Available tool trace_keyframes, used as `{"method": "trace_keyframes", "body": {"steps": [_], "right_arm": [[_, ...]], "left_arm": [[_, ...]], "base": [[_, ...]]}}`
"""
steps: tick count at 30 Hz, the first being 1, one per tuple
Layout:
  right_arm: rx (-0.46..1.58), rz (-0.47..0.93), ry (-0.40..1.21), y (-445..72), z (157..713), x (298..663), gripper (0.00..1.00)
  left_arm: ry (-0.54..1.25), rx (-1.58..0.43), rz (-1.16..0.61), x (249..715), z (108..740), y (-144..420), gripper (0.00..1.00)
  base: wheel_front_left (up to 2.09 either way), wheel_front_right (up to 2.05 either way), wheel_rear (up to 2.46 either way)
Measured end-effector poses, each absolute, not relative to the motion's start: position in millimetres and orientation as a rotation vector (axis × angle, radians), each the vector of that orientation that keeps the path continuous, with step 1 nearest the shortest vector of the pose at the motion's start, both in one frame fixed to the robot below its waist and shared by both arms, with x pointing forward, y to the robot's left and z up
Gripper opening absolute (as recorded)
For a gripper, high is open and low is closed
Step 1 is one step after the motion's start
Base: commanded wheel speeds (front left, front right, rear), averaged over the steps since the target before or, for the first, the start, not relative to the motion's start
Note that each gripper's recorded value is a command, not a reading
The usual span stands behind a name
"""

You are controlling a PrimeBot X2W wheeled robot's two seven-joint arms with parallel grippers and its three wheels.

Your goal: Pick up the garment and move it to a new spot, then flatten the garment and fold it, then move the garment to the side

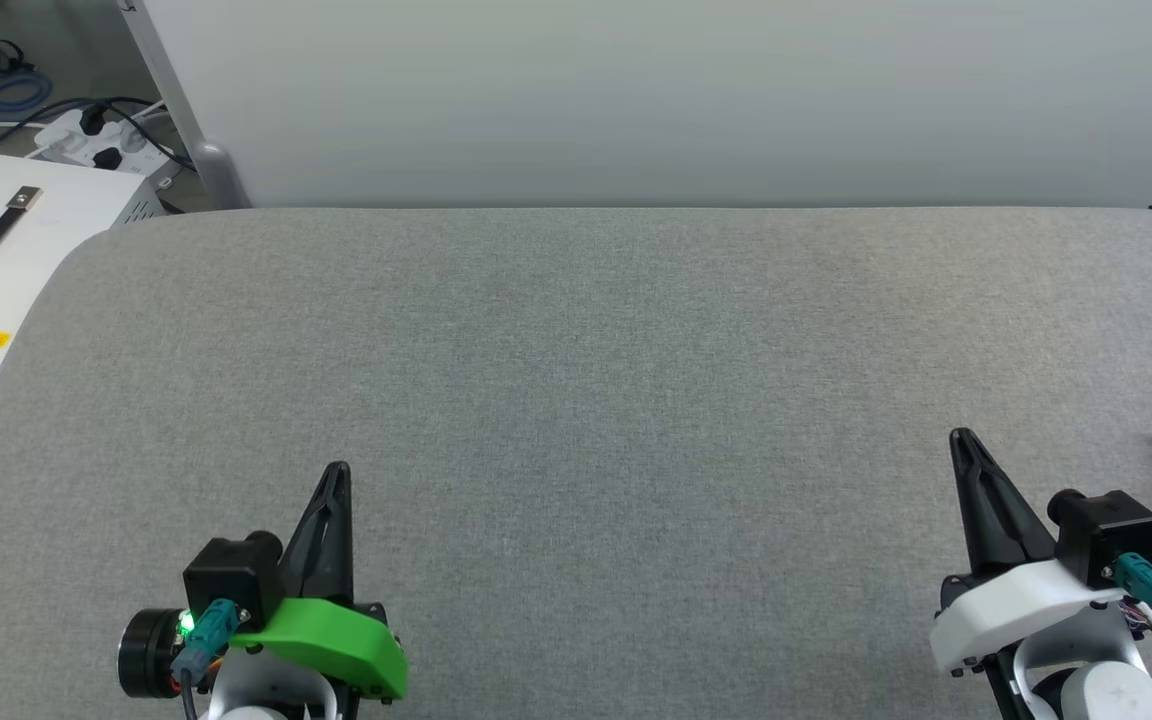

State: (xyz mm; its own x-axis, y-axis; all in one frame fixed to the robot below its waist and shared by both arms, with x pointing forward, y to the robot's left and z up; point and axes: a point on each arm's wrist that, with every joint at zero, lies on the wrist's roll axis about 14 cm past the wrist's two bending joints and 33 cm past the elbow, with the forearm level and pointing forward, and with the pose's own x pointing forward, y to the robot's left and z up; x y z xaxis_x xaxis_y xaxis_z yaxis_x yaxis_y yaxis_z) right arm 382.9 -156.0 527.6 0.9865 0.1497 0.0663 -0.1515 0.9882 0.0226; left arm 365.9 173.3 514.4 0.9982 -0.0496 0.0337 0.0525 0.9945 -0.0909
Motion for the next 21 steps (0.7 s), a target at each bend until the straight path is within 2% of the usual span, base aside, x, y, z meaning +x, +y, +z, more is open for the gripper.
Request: {"method": "trace_keyframes", "body": {"steps": [21], "right_arm": [[0.000, 0.146, -0.046, -157.2, 529.4, 380.6, 0.00]], "left_arm": [[-0.015, -0.041, -0.044, 367.1, 517.2, 173.3, 0.00]], "base": [[0.00, 0.00, 0.00]]}}
